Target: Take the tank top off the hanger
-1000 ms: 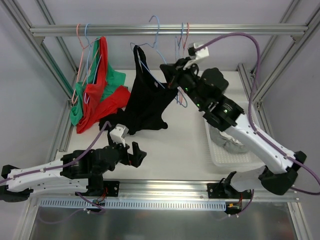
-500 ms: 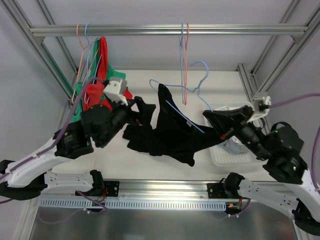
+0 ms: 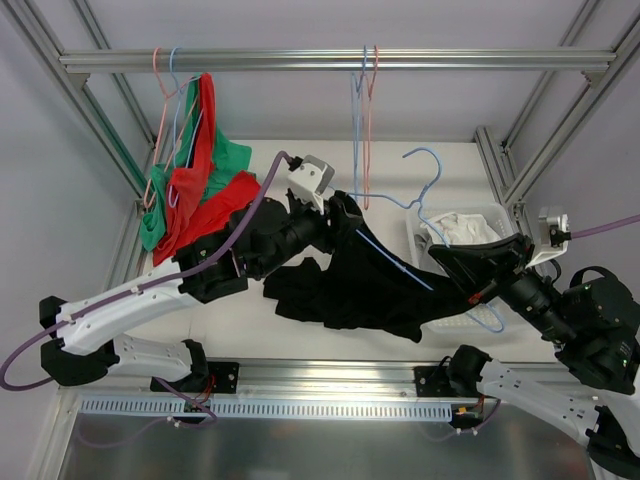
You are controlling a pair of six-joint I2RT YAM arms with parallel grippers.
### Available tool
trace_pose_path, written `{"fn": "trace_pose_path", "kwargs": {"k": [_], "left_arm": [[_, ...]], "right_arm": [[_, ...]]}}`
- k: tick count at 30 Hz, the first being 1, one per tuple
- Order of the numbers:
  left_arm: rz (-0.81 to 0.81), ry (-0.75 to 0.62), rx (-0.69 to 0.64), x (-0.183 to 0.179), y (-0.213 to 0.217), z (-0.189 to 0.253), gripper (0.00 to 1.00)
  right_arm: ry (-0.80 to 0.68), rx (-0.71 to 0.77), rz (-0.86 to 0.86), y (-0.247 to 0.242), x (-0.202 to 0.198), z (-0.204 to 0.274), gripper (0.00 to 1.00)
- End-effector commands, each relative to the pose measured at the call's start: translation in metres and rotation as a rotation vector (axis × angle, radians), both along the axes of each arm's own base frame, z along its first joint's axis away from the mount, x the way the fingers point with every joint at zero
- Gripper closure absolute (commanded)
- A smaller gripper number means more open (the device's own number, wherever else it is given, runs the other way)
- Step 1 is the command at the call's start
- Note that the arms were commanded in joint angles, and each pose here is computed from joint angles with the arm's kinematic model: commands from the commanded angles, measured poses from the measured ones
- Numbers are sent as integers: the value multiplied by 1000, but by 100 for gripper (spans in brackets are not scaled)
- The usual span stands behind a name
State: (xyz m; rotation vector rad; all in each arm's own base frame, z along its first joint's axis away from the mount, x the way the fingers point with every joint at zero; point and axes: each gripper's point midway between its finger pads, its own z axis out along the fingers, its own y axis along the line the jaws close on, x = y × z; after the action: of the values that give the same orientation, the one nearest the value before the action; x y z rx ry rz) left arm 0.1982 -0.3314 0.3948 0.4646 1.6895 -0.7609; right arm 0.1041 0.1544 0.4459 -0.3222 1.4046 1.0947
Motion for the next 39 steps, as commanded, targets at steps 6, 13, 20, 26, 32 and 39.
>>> {"fn": "trace_pose_path", "kwargs": {"k": [6, 13, 20, 26, 32, 39], "left_arm": [[70, -61, -63, 14, 12, 18, 97], [142, -76, -70, 20, 36, 16, 100], [314, -83, -90, 34, 69, 20, 100], [464, -72, -124, 42, 99, 18, 100], [620, -71, -101, 52, 129, 4, 100], [464, -51, -111, 42, 109, -4, 100]], "right_arm": [[-26, 73, 32, -7, -11, 22, 100], [-31, 73, 50, -5, -14, 24, 100], [-21, 11, 110, 6, -20, 10, 100], [-16, -24, 210, 15, -36, -1, 100], [-56, -26, 277, 10, -53, -4, 100], [-168, 57, 297, 4, -63, 14, 100]]}}
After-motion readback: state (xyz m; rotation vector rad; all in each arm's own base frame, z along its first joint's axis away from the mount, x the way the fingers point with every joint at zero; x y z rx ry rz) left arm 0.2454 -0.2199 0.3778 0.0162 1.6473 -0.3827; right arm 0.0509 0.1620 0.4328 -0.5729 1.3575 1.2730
